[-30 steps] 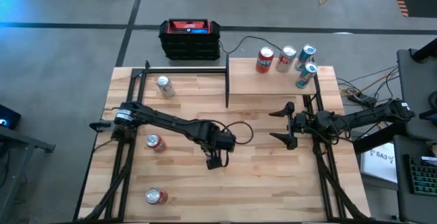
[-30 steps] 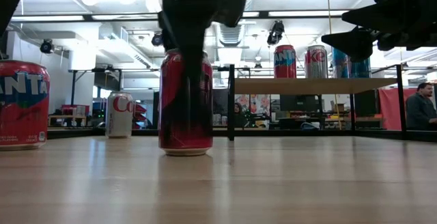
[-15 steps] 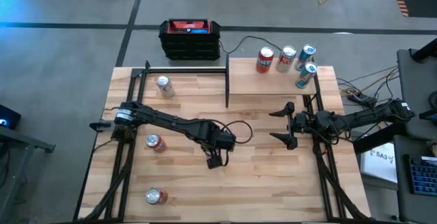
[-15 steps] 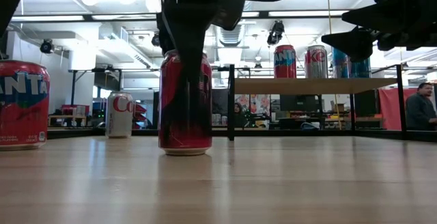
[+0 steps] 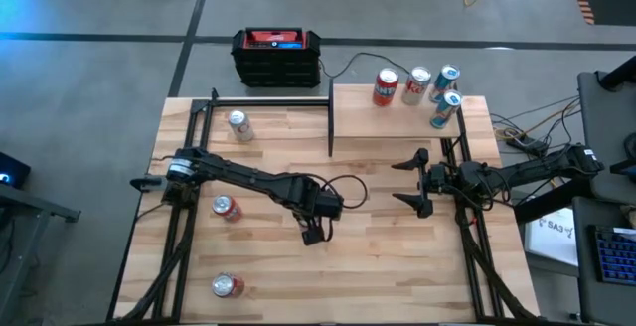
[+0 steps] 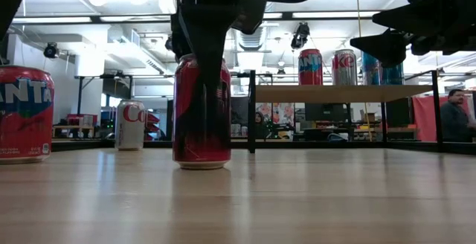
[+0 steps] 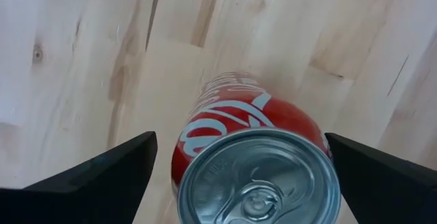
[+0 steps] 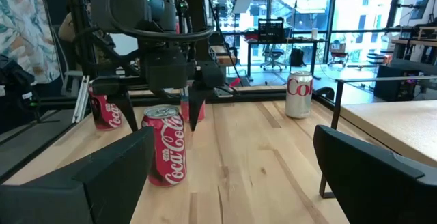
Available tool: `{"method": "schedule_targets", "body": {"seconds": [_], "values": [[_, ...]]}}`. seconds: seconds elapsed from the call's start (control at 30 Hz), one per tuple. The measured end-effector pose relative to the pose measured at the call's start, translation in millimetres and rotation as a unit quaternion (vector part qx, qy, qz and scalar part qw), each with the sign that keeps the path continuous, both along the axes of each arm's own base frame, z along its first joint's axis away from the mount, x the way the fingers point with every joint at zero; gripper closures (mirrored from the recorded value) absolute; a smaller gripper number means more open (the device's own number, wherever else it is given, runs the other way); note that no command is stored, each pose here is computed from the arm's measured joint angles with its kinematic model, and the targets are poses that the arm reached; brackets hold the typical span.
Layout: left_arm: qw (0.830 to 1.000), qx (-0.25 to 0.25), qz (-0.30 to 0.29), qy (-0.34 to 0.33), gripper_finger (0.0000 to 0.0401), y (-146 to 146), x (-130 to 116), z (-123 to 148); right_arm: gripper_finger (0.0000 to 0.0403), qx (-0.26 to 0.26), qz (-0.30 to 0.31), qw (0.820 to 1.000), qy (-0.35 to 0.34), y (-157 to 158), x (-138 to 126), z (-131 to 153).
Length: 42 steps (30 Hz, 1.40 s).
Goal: Place canned beverage on shelf
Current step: Put the top red white soda can on the shelf
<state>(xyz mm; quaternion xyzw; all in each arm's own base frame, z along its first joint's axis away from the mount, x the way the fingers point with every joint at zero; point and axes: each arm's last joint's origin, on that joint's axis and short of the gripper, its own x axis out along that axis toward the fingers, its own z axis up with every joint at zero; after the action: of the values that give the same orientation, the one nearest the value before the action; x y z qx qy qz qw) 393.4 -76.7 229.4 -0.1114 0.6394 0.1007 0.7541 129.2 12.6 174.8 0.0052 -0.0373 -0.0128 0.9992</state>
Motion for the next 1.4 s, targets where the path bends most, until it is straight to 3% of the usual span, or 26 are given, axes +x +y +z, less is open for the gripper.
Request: {"method": "schedule_targets", "body": {"seconds": [0.37,0.7,0.9,1.07,1.23,1.4], "values": [[1.0,-0.003,0.02,0.003,0.0012,0.1,-0.8,-2.6,0.0019,0.0,0.0,1.0,0.0,0.0,0.0,0.0],[1.0,0.003,0.002,0.014,0.0096,0.9,-3.4,-8.4,0.0019,0.0,0.0,1.0,0.0,0.0,0.0,0.0],[0.995,0.016,-0.102,0.011,0.0116,1.1,-2.3,-6.7,0.0019,0.0,0.0,1.0,0.0,0.0,0.0,0.0],[0.974,0.034,-0.225,0.015,0.0116,0.0,-2.9,-6.5,0.0019,0.0,0.0,1.0,0.0,0.0,0.0,0.0],[0.941,0.05,-0.336,0.015,0.0115,0.0,-2.9,-6.3,0.0019,0.0,0.0,1.0,0.0,0.0,0.0,0.1],[0.895,0.068,-0.441,0.01,0.0115,0.5,-1.8,-6.1,0.0019,0.0,0.0,1.0,0.0,0.0,0.0,0.0]]}}
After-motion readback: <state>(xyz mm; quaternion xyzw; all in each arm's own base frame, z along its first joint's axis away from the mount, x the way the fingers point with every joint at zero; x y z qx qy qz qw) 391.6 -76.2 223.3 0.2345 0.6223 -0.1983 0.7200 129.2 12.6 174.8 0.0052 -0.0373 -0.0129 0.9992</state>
